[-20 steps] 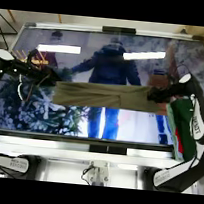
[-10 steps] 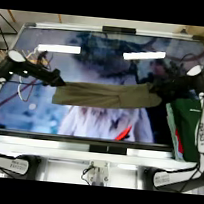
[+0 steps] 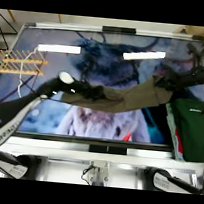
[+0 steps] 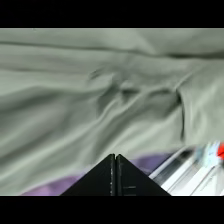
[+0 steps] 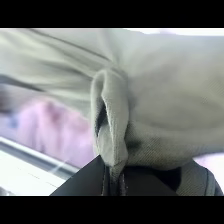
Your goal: Fold the shirts.
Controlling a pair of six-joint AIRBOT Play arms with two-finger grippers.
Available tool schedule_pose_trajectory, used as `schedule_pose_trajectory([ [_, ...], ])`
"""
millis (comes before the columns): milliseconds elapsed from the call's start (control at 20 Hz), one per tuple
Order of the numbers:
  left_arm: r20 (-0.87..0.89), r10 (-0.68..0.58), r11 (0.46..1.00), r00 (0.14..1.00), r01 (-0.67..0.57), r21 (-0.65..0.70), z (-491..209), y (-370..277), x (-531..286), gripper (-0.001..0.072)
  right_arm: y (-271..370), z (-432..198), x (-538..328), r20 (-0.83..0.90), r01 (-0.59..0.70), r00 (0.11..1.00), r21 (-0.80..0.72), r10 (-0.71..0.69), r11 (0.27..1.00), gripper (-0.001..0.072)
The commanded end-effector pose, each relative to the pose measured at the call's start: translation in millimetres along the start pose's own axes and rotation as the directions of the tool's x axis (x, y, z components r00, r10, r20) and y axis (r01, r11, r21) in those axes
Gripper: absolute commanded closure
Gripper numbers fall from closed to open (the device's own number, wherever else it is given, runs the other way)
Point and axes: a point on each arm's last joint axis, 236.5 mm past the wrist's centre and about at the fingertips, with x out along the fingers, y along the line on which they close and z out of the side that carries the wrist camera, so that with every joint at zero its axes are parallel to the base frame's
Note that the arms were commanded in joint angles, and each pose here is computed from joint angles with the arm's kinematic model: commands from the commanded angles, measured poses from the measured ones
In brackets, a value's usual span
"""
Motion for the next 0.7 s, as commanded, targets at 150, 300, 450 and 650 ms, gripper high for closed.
schedule_pose_trajectory([
  [150, -0.029, -0.046, 0.999, 0.999, 0.046, -0.007, -53, -42, 91, 0.0679, 67, -18, -44, 0.067, -0.124, 0.989, -0.075, 0.129, 0.989, 0.0646],
  [300, -0.027, -0.046, 0.999, 0.999, 0.046, 0.017, -51, -43, 99, 0.068, 71, -20, -47, 0.067, -0.133, 0.988, -0.081, 0.138, 0.988, 0.0646],
  [450, -0.036, -0.049, 0.997, 0.998, 0.051, 0.061, -26, -29, 66, 0.0685, 71, -12, -39, 0.081, -0.132, 0.987, -0.079, 0.139, 0.988, 0.0646],
  [650, 0.014, 0.123, 0.978, 0.992, -0.124, 0.171, 26, 16, -50, 0.0685, 84, 3, 13, 0.032, -0.158, 0.986, -0.099, 0.162, 0.982, 0.0645],
])
